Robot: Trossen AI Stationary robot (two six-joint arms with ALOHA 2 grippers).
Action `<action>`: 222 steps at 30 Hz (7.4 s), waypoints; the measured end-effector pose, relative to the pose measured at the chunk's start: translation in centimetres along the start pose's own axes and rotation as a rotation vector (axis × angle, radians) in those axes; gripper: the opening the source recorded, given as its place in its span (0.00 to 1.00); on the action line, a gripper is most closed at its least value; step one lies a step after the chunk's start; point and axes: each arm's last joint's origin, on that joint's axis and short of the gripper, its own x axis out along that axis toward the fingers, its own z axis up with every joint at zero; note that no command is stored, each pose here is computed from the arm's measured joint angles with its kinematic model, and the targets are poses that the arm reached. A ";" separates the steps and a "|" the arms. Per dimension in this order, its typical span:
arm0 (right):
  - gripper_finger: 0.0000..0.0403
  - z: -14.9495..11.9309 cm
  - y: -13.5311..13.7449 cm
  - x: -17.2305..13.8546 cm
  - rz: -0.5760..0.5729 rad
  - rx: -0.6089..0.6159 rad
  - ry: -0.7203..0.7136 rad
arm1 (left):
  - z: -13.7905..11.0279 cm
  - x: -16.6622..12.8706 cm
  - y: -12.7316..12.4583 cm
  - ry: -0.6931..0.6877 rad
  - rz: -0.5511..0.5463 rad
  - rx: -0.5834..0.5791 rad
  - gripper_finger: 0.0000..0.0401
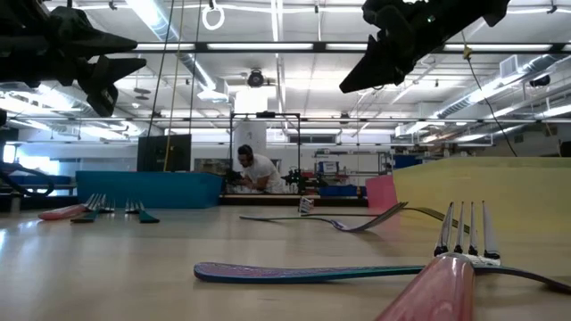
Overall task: Sort silverware by color (type)
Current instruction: Put the middle left pink fork into the blue bin
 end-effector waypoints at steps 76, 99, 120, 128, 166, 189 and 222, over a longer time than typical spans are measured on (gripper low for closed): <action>0.17 0.1 0.0 0.0 -0.008 -0.031 -0.007 | 5.7 5.1 -3.6 0.584 0.760 -0.370 0.42; 0.17 -0.1 -0.1 0.0 -0.009 -0.034 0.006 | 0.7 6.0 -2.9 0.863 1.134 -0.415 0.42; 0.17 -0.1 0.0 0.0 -0.001 -0.032 0.007 | -3.6 7.8 -2.2 0.932 1.319 -0.393 0.42; 0.17 -0.1 0.0 0.0 -0.001 -0.032 0.007 | -4.5 8.3 -1.5 0.921 1.379 -0.408 0.42; 0.17 0.1 0.0 0.0 0.000 -0.034 -0.007 | -7.0 9.1 0.4 1.049 1.478 -0.352 0.15; 0.17 0.1 0.0 0.0 0.000 -0.034 -0.007 | -5.5 8.2 0.0 1.161 1.582 -0.193 0.12; 0.17 0.1 0.0 0.0 -0.001 -0.061 -0.006 | 9.3 14.4 7.2 1.215 1.495 0.335 0.12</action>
